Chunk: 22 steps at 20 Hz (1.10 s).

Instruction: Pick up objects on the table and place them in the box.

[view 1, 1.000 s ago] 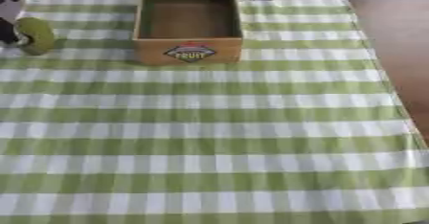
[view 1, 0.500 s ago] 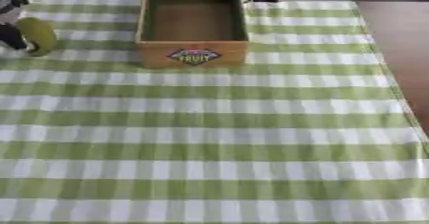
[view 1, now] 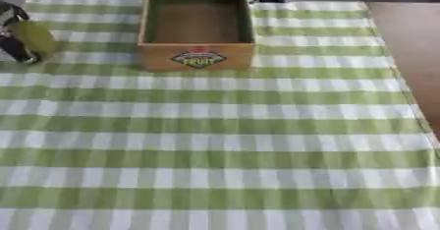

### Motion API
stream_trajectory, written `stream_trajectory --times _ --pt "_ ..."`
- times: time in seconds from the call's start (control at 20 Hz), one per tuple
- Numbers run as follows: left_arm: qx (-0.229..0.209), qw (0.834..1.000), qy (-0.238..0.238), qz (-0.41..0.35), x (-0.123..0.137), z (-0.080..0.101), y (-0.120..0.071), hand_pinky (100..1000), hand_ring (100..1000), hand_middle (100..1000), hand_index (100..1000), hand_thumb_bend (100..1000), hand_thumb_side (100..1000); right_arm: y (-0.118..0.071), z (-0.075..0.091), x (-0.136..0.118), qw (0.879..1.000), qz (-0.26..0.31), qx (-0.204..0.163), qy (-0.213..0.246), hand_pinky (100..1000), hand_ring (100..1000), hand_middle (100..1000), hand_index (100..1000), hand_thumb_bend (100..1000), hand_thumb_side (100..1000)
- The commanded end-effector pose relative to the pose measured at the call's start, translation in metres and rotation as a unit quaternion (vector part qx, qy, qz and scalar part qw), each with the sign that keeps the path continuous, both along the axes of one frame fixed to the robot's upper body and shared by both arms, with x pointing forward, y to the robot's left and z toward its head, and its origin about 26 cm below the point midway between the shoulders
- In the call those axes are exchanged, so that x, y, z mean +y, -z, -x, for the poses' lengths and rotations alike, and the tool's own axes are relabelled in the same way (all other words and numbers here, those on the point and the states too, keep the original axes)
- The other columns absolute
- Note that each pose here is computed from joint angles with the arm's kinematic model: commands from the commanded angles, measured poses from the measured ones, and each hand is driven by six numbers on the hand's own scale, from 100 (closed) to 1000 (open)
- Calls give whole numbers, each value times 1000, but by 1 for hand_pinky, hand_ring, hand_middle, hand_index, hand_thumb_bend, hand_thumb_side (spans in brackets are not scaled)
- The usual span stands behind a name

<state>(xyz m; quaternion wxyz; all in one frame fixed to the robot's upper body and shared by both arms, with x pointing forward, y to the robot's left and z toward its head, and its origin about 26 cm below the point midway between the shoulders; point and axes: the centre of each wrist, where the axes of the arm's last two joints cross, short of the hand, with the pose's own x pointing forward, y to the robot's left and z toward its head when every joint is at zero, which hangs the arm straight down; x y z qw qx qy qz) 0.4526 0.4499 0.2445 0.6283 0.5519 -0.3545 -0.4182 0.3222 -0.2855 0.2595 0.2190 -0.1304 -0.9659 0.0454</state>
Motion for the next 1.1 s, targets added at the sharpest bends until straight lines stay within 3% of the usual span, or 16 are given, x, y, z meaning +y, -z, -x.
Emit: stream_trajectory --times 0.05,0.25,0.3,0.35,0.5,0.85,1.1 --pt "-16 1000 -2 -3 3 1 -17 831 851 724 848 450 100 -8 1 0 1000 4 -13 -3 920 696 599 807 100 571" --pt "-15 1000 9 2 2 1 -18 659 649 556 711 348 100 -7 2 0 1000 4 -12 -4 920 697 599 808 100 575" --pt "-15 1000 11 4 2 1 -18 659 649 556 711 346 100 -7 2 0 1000 4 -12 -4 920 697 599 808 100 572" --pt "-16 1000 11 2 2 1 -19 590 583 505 657 320 100 -7 2 0 1000 3 -12 -4 920 697 599 808 100 572" --pt "-29 999 16 -20 -1 1 -22 494 507 433 561 310 100 -7 2 0 1000 3 -11 -4 920 697 599 808 100 571" --pt "-103 991 57 -71 -15 4 -46 435 452 398 515 271 100 -5 2 0 1000 4 -8 -4 921 697 599 808 100 571" --pt "-168 971 134 -100 -48 12 -82 435 446 406 521 205 100 -6 2 -1 1000 5 -8 -2 919 697 599 807 100 570"
